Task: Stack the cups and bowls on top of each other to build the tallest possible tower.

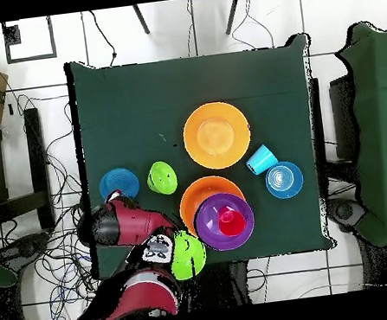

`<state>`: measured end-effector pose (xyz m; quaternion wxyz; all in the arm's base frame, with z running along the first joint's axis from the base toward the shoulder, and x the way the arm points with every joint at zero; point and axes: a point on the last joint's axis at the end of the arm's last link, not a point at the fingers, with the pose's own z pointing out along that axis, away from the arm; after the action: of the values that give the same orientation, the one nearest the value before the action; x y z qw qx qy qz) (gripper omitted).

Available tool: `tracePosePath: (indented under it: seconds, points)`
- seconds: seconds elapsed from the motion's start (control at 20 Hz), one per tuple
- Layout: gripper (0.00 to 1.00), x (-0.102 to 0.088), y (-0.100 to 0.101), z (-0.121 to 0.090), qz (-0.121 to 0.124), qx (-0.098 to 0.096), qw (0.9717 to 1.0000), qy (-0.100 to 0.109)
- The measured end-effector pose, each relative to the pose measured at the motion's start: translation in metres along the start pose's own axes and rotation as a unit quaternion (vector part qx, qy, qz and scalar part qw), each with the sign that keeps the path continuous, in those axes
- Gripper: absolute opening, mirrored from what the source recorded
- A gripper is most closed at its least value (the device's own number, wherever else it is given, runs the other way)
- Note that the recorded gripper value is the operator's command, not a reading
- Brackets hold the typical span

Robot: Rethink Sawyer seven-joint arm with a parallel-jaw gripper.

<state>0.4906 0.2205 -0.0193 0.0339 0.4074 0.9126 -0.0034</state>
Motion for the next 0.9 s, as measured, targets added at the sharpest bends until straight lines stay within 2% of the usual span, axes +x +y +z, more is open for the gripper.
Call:
tracePosePath:
  seconds: [0.1, 0.35, 0.5, 0.65, 0.85, 0.9]
  points:
    - [0.0, -0.002, 0.003, -0.006, 0.0, -0.004, 1.0, -0.001]
    - [0.0, -0.015, 0.019, -0.041, 0.003, -0.023, 0.9997, -0.007]
    - [0.0, -0.017, 0.025, -0.054, 0.002, -0.029, 0.9996, -0.006]
    - [0.0, -0.016, 0.028, -0.066, 0.0, -0.031, 0.9995, -0.005]
    - [0.0, -0.016, 0.03, -0.07, -0.001, -0.032, 0.9995, -0.003]
    - [1.0, -0.016, 0.03, -0.069, -0.001, -0.032, 0.9995, -0.003]
